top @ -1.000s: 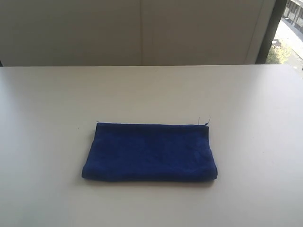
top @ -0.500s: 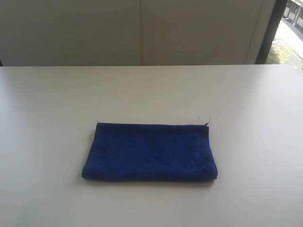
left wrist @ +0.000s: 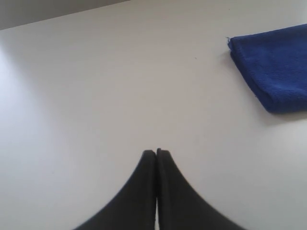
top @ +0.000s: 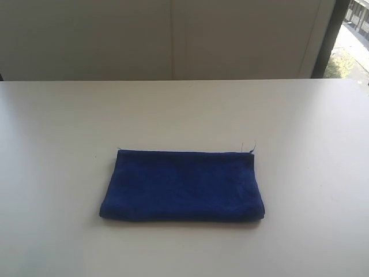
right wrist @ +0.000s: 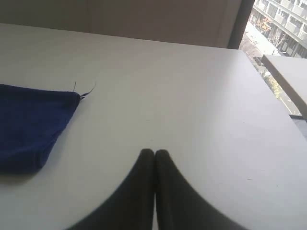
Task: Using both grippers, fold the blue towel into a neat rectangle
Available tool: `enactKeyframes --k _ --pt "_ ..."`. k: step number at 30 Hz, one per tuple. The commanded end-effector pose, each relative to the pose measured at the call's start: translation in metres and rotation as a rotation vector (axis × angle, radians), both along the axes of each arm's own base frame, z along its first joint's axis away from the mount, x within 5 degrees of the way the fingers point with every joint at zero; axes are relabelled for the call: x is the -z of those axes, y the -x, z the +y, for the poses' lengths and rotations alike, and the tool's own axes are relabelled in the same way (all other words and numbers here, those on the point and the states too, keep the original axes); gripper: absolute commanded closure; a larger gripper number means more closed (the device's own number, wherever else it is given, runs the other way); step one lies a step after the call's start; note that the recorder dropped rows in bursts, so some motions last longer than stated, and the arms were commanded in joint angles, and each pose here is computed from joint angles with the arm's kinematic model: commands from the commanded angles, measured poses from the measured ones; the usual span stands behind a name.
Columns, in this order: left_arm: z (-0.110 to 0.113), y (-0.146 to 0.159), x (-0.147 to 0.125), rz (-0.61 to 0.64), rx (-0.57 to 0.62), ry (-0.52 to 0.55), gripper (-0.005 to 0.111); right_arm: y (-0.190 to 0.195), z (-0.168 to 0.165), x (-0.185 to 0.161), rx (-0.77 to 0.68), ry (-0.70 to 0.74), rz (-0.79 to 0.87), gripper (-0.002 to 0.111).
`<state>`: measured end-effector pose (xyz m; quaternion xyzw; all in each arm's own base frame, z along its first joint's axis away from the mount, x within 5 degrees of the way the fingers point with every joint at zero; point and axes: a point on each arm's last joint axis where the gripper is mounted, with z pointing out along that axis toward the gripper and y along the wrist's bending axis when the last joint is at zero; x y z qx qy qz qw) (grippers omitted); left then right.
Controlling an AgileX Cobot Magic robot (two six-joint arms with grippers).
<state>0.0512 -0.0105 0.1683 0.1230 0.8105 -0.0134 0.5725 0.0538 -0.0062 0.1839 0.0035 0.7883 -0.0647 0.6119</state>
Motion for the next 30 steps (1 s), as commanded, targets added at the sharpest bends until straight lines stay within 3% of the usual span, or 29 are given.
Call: enactKeyframes --k 1,11,18,30 --pt "0.0000 0.0001 0.0006 -0.005 0.000 0.000 0.107 0.0002 0.0001 -0.0002 -0.006 0.014 -0.009 0.108" --pt "0.0000 0.0000 0.0004 -0.007 -0.002 0.005 0.107 0.0002 0.0001 -0.0002 -0.005 0.013 -0.009 0.108" --pt "0.0000 0.0000 0.0004 0.012 -0.040 0.110 0.107 0.0002 0.0001 -0.0002 -0.005 0.013 -0.009 0.108" --pt "-0.0001 0.0000 0.0004 0.012 -0.040 0.111 0.107 0.0002 0.0001 -0.0002 -0.005 0.013 -0.009 0.108"
